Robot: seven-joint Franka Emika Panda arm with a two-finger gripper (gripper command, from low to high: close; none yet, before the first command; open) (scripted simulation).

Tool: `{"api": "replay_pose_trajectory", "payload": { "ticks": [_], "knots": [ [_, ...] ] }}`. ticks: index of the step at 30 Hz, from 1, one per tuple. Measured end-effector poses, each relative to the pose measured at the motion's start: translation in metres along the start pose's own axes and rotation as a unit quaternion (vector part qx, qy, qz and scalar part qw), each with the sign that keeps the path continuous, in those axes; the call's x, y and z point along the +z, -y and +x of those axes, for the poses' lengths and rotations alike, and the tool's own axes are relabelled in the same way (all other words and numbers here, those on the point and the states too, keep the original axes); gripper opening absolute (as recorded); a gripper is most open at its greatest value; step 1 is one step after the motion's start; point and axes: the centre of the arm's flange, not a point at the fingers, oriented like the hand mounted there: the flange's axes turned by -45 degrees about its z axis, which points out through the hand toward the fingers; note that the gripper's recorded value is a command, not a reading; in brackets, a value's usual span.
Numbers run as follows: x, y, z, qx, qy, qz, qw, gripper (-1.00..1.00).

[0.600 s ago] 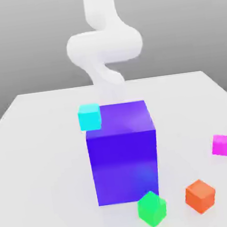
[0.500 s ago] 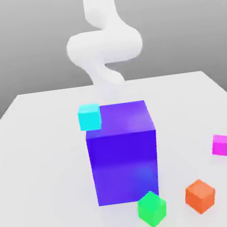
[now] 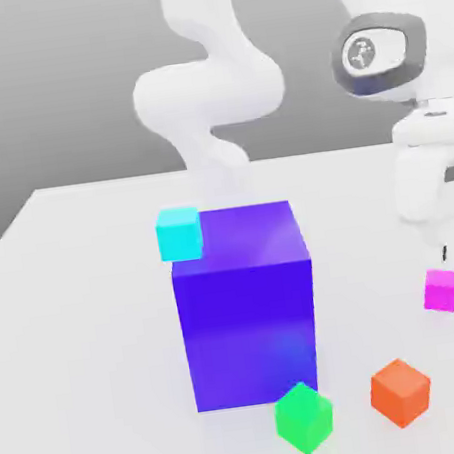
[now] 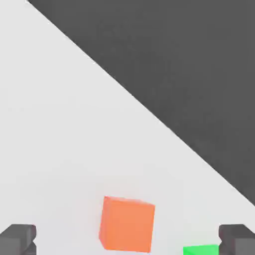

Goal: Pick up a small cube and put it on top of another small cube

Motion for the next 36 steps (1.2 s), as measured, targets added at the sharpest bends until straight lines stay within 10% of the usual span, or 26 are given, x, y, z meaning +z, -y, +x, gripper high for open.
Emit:
{"api": "replay_pose_trajectory", "payload": {
  "ticks": [6,17,18,36],
  "knots": [
    [0.047,0.113,-0.042,-0.119,0.026,0.092,0.988,0.00],
    [0.105,0.134,-0.051,-0.127,0.026,0.104,0.986,0.00],
    [0.111,0.135,-0.053,-0.128,0.028,0.103,0.986,-1.00],
    [0.054,0.124,-0.047,-0.127,0.026,0.103,0.986,-1.00]
  ]
}}
